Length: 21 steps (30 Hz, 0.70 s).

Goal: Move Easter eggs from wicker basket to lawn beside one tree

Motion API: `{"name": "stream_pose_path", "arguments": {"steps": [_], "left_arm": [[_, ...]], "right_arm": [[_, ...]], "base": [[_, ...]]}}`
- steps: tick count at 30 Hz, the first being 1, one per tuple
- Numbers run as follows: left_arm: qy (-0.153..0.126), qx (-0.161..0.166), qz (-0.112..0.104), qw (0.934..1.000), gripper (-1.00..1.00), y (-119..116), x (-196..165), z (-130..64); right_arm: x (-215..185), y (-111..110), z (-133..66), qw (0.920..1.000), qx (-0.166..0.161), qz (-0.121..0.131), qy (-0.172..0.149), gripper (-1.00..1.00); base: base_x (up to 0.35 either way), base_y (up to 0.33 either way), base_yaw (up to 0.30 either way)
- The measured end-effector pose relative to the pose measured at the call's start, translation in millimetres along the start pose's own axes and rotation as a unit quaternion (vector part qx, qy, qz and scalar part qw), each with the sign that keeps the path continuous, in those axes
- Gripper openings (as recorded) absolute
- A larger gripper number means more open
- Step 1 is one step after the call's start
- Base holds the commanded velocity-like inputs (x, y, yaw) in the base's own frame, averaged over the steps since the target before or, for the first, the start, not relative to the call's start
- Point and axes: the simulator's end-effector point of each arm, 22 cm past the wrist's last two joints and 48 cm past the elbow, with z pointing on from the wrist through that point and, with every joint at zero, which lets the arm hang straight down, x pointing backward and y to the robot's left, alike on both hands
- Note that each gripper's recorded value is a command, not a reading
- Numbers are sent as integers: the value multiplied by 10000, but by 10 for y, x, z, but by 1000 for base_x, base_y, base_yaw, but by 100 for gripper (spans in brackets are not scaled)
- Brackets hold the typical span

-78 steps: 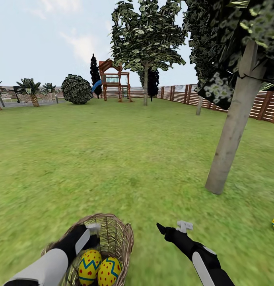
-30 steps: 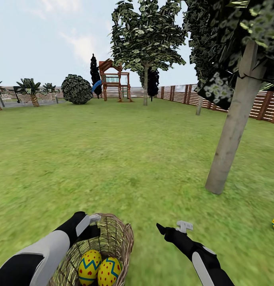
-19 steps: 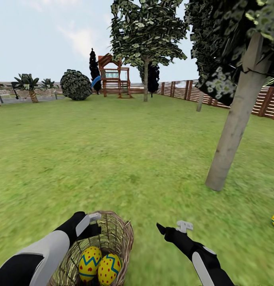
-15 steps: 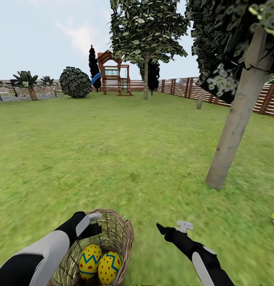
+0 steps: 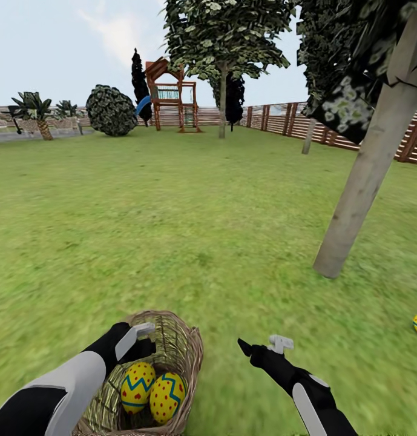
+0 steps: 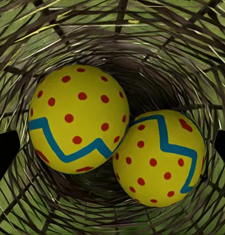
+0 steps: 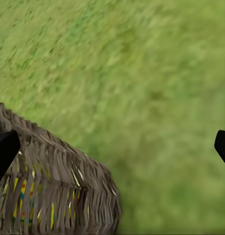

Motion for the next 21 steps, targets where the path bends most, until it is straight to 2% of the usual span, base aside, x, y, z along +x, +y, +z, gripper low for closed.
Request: {"name": "stream_pose_path", "arguments": {"steps": [21], "left_arm": [[-67, -8, -18, 10000, 100, 14, -20, 40]], "right_arm": [[12, -5, 13, 10000, -10, 22, 9, 100]], "base": [[-17, 1, 0]]}}
